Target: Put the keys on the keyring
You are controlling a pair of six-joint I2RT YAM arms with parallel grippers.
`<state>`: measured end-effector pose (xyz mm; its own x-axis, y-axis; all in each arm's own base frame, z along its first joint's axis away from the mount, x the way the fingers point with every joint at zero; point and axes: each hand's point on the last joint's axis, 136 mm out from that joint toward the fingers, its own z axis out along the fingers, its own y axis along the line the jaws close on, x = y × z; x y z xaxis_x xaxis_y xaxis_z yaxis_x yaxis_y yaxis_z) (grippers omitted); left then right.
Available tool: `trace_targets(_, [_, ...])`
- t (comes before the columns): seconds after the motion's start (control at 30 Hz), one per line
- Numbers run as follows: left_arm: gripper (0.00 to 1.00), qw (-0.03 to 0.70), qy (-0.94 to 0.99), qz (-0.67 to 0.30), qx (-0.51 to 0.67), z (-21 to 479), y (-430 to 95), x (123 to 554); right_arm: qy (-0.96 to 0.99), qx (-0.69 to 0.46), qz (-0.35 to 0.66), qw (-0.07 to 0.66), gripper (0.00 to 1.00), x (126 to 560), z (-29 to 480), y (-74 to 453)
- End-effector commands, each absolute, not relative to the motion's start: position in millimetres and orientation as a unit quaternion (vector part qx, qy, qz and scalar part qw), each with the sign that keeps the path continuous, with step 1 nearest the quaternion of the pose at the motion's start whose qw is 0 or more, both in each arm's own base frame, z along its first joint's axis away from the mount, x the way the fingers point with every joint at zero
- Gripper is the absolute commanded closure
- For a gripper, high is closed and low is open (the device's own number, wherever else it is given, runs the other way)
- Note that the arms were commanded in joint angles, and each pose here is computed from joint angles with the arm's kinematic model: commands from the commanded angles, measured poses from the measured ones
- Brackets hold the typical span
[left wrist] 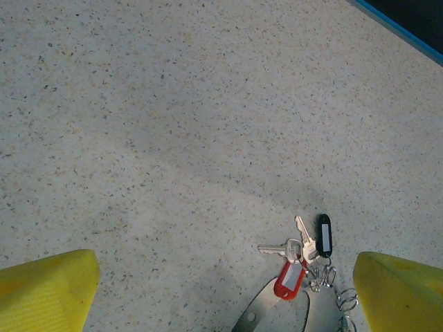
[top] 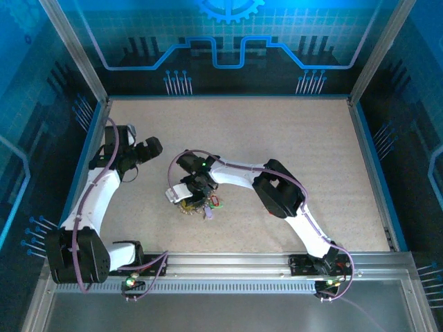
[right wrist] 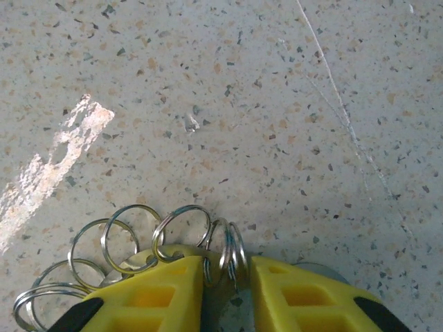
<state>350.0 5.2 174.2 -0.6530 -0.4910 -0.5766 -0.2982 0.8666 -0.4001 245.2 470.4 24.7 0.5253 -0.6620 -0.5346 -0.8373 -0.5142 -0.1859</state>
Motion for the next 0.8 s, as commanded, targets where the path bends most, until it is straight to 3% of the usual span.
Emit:
trace_targets(0.0, [0.04, 0.367, 0.893, -0.133, -0.222, 180, 9, 348, 0.454, -0.838, 0.220, 0.210, 0.81, 247, 22, 471])
trace_targets(0.27, [0.03, 0.372, 0.892, -0.131, -0.218, 181, 10, 348, 0.459, -0.825, 0.224, 0.243, 0.88, 251, 35, 467])
trace_targets(0.4, [0.03, 0.366, 0.894, -0.139, -0.217, 180, 7, 349, 0.457, -0.823, 0.239, 0.239, 0.80, 247, 37, 462])
trace_targets(0.77, [0.02, 0.374, 0.892, -0.126, -0.220, 180, 12, 348, 0.484, -0.808, 0.229, 0.244, 0.77, 255, 29, 465])
